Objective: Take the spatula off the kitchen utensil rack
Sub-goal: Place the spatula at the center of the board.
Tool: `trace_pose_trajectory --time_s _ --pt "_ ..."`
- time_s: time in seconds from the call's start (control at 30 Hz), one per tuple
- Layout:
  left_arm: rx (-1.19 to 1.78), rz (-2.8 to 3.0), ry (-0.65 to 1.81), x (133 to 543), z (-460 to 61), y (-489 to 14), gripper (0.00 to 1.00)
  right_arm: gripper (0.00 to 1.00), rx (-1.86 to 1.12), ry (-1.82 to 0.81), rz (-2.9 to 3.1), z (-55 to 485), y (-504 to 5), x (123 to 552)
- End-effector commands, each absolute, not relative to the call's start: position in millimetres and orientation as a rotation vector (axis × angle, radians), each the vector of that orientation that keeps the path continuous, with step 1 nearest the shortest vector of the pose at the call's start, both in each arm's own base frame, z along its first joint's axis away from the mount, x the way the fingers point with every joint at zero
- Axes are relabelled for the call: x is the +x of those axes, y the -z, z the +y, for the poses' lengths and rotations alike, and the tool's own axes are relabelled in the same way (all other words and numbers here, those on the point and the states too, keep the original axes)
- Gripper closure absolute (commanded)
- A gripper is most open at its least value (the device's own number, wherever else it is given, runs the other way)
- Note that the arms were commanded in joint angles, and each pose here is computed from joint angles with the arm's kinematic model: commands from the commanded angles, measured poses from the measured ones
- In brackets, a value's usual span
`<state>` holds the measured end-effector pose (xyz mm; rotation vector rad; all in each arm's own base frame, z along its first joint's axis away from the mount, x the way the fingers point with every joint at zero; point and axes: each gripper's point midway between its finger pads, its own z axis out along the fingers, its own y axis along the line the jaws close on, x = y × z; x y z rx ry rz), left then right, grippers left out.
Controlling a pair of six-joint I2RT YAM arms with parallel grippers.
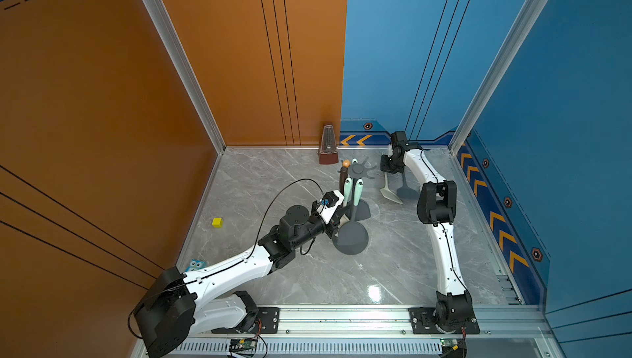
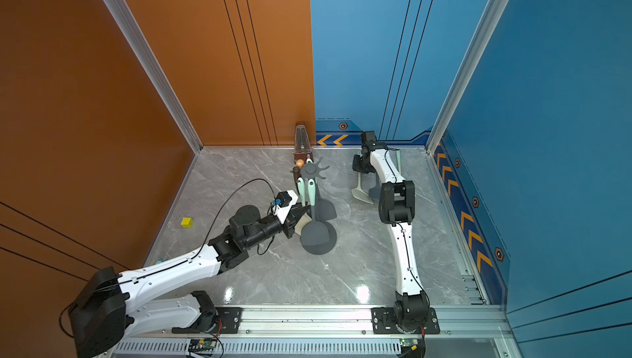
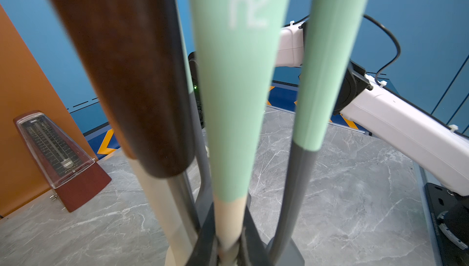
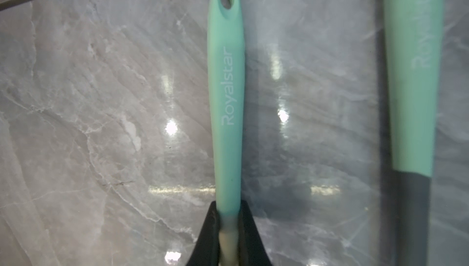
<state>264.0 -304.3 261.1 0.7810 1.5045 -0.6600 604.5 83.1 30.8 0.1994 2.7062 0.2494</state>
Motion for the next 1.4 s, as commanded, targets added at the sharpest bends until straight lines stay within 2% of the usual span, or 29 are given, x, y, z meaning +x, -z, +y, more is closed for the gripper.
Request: trace_pose_trajectory --time_s 0.0,0.23,0.53,0.63,0.87,1.07,1.37 --pt "0.766 1.572 0.648 269 -302 -245 0.87 0.99 0.186 -0.268 2.742 85 -22 600" --pt "0.77 1.576 0.651 269 -304 -243 0.88 0.93 0.155 -0.302 2.751 98 -18 598" --pt "0.767 1.571 0.645 268 -302 -244 0.87 0.76 0.161 -0.296 2.752 102 -17 598" --pt "0.767 1.573 0.646 267 -301 -243 0.87 0.74 0.159 -0.305 2.747 103 -21 598" --pt "0.764 1.57 0.643 267 -300 -244 0.87 0.73 0.143 -0.32 2.768 105 -23 588" --pt "0.766 1.57 0.647 265 -299 -244 0.87 0.83 0.136 -0.3 2.789 102 -14 585" --pt "0.759 1.565 0.648 265 -298 -246 0.87 0.8 0.1 -0.309 2.75 104 -32 590"
